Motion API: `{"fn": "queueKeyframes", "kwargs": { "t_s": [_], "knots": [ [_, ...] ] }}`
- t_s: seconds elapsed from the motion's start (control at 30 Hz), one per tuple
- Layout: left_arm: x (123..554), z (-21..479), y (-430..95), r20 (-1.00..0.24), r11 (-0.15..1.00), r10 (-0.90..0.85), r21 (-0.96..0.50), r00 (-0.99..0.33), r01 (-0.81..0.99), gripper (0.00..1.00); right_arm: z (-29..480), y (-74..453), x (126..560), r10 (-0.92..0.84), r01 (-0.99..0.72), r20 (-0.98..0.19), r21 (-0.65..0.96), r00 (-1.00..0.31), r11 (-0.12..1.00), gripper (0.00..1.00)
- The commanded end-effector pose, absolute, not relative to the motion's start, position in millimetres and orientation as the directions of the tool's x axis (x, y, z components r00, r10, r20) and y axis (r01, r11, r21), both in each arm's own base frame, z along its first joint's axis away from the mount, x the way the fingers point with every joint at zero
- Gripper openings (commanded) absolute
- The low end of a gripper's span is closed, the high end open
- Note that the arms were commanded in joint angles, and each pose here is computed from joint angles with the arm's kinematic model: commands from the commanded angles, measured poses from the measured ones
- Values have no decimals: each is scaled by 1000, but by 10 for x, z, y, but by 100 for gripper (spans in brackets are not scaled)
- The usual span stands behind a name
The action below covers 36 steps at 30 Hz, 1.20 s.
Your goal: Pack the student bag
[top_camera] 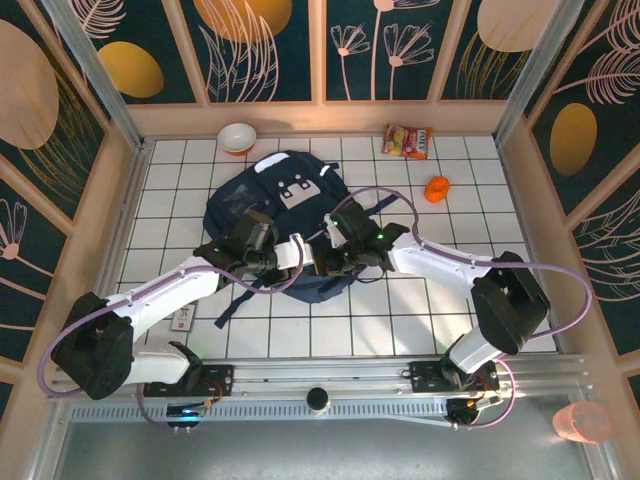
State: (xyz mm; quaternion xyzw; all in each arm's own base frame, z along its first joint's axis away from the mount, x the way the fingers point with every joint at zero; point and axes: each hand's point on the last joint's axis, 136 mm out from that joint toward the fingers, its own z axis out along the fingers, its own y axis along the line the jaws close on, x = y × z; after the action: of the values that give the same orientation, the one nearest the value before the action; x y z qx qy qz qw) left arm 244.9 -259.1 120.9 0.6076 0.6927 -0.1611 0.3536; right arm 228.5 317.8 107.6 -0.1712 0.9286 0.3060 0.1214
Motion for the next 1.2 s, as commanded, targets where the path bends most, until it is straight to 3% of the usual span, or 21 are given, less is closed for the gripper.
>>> {"fn": "queueKeyframes", "kwargs": {
  "t_s": [0.0,0.27,0.47,0.53,0.67,0.73,0.83,0.87,0.97,1.17],
  "knots": [
    [2447,1457,-2677,-732,192,679,252,56,949,2,1068,2949,2352,-242,-381,-345,428,-907,820,0],
    [2458,1222,-2242,-654,235,756,283,8,930,3,1136,2549,2475,-167,-320,-345,454,-924,832,0],
    [2522,1181,-1949,-617,300,786,341,-28,891,12,1243,2943,2284,-212,-391,-360,553,-908,736,0],
    [2591,1156,-1822,-594,342,802,368,-64,865,18,1261,3134,2162,-224,-403,-354,593,-908,697,0],
    [2682,1266,-1700,-599,421,790,372,-132,827,47,1346,3455,1923,-246,-429,-357,652,-901,625,0],
    [2567,1456,-1900,-677,404,726,272,-125,873,68,1373,3519,1876,-246,-433,-360,661,-900,613,0],
    [2392,1736,-2230,-795,353,595,124,-119,927,80,1342,3502,1875,-248,-437,-366,658,-897,613,0],
    [2355,1777,-2322,-812,342,573,109,-115,933,97,1330,3492,1875,-254,-441,-365,654,-896,615,0],
    [2240,1723,-2552,-797,283,603,176,-32,943,99,1358,3492,1879,-270,-458,-374,646,-887,611,0],
    [2380,1510,-2650,-754,281,655,188,-45,941,99,1358,3442,1911,-278,-465,-377,634,-884,619,0]
  ]
}}
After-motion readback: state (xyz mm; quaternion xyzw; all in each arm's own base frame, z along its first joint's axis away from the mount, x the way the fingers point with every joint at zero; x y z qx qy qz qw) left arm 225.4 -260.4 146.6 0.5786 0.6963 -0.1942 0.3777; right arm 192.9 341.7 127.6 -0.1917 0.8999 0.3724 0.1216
